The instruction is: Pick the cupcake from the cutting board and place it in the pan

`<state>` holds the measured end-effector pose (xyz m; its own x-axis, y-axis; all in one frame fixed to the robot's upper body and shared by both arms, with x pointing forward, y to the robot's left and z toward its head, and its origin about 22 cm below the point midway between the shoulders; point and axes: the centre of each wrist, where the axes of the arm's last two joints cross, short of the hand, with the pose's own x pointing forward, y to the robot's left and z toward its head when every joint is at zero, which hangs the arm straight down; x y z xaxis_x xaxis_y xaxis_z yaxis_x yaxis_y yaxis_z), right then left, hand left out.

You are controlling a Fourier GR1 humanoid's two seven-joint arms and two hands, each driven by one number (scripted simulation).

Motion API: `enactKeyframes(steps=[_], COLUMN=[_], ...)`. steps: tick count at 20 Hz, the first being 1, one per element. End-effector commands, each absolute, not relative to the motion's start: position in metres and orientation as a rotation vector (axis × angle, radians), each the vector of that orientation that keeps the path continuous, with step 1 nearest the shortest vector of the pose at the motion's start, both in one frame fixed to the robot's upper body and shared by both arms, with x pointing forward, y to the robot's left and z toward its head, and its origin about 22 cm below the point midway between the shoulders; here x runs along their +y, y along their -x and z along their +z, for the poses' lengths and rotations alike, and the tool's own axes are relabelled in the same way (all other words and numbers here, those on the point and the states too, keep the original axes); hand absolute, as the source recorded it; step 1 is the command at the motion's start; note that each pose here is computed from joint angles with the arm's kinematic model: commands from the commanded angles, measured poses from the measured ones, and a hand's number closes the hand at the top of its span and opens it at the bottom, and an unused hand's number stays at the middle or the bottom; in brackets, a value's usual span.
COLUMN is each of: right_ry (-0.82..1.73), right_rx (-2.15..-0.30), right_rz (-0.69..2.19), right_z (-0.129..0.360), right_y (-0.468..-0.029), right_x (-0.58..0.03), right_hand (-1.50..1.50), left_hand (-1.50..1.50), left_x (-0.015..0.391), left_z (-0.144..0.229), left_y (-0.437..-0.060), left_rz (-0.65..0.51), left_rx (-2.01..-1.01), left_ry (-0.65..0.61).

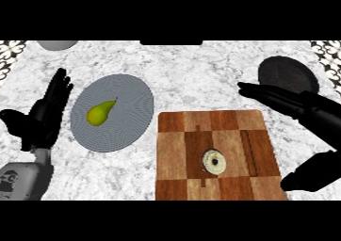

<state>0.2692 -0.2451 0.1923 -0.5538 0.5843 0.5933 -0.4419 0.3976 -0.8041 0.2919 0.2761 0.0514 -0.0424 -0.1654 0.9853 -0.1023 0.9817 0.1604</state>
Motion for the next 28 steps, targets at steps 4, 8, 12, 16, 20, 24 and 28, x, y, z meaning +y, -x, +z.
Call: enactKeyframes(steps=[4, 8, 12, 16, 20, 24, 28], right_ry=[0.09, 0.128, 0.169, 0.258, 0.254, 0.18, 0.149], right_rx=[-1.672, -1.559, -1.536, -1.498, -1.407, -1.391, -1.356], right_rz=[1.371, 1.397, 1.389, 1.369, 1.43, 1.471, 1.526], right_z=[0.19, 0.175, 0.167, 0.148, 0.134, 0.125, 0.098], right_y=[-0.242, -0.242, -0.256, -0.263, -0.277, -0.286, -0.29], right_x=[-0.219, -0.208, -0.185, -0.227, -0.201, -0.192, -0.193], right_hand=[-1.5, -1.5, -1.5, -1.5, -1.5, -1.5, -1.5], left_hand=[0.0, 0.0, 0.0, 0.0, 0.0, 0.0, 0.0], left_x=[0.267, 0.286, 0.272, 0.275, 0.283, 0.266, 0.271], left_z=[0.04, 0.062, 0.045, 0.049, 0.053, 0.052, 0.033], left_y=[-0.301, -0.304, -0.303, -0.29, -0.275, -0.289, -0.275], left_rz=[-0.045, -0.048, -0.05, -0.033, -0.064, -0.044, -0.069], left_rx=[-1.608, -1.61, -1.607, -1.611, -1.613, -1.625, -1.606], left_ry=[-0.217, -0.18, -0.197, -0.195, -0.185, -0.212, -0.2])
